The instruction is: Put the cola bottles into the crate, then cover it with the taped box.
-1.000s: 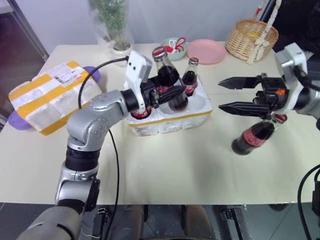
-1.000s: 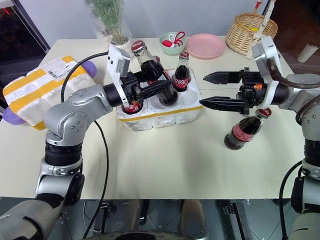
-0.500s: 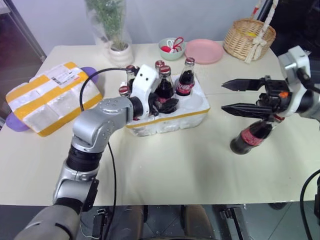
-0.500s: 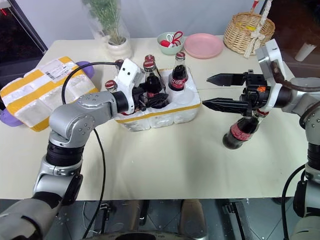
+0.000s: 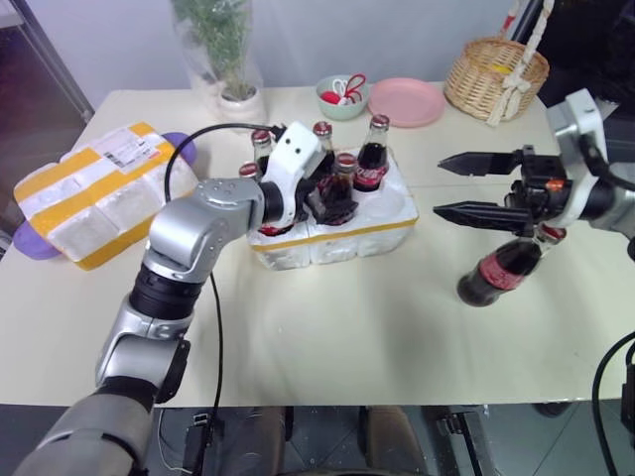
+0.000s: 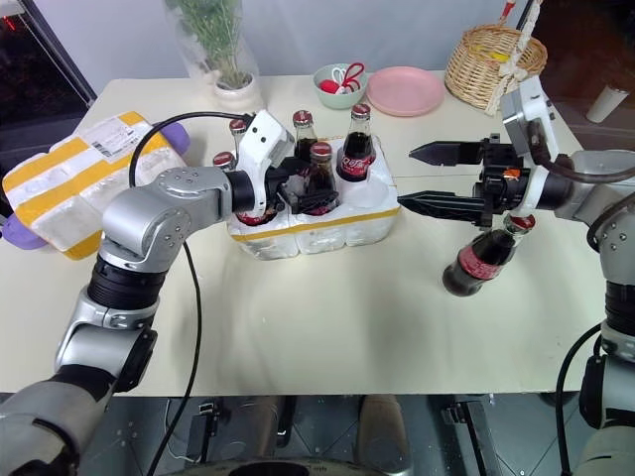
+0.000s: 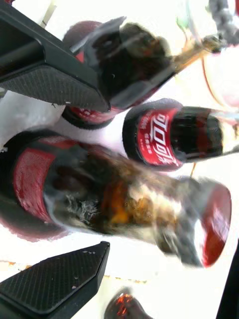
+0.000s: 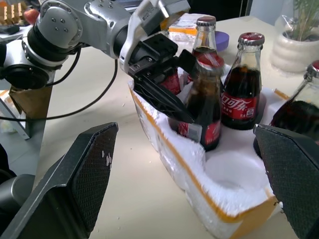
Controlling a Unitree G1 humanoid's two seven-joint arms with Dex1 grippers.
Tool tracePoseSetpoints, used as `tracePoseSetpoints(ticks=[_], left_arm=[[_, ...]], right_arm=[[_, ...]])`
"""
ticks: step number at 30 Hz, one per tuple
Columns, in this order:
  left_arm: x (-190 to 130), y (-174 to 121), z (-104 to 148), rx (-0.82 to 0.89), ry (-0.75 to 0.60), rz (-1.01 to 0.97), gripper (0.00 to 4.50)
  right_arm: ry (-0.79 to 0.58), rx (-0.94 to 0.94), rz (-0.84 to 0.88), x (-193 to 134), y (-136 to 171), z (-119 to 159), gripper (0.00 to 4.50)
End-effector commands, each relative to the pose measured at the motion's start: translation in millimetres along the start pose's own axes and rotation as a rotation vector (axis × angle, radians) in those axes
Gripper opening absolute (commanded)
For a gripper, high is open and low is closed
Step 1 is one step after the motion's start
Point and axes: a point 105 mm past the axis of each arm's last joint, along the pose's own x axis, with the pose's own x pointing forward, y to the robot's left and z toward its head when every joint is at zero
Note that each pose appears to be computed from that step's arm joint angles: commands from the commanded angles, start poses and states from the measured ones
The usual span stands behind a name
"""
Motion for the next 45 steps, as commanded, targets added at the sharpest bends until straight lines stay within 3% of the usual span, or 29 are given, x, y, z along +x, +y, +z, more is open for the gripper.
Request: tracePoseSetpoints(ticks=[1, 6, 14, 20, 25, 32, 37, 45], left_arm=[[-30.9, -4.8, 53.5, 0.037, -0.23, -0.097, 4.43], [-62.2, -13.0, 85.3, 0.034, -0.337, -0.237, 4.43], [-98.2, 1.4, 115.9, -0.01, -0.408, -0.293, 4.43], [-150.3, 3.7, 88.5, 0.056, -0.28, -0.473, 4.43], [-181.5, 32.3, 63.3, -0.01, -0.164, -0.44, 4.43], [-183.1, 44.3, 30.3, 0.033, -0.054, -0.362, 4.43], [-181.1, 40.7, 21.4, 0.038, -0.035, -0.36, 4.43], [-177.1, 33.0, 23.9, 0.059, -0.058, -0.379, 4.43]], right_arm=[[-0.018, -0.051, -0.026, -10.3, 1.1, 15.2, 4.5], [-0.027, -0.055, -0.04, -17.5, -0.3, 23.2, 4.5], [-0.013, -0.067, -0.068, -25.8, -2.7, 27.8, 4.5], [0.023, -0.085, -0.145, -52.0, -0.4, 30.9, 4.5], [0.037, -0.058, -0.348, -107.5, -6.6, 33.2, 4.5], [0.03, 0.118, -0.592, -153.6, 17.8, -14.1, 4.5], [0.005, 0.182, -0.626, -144.2, 50.1, -44.9, 4.5], [-0.014, 0.288, -0.667, -119.8, 51.5, -85.2, 4.5]])
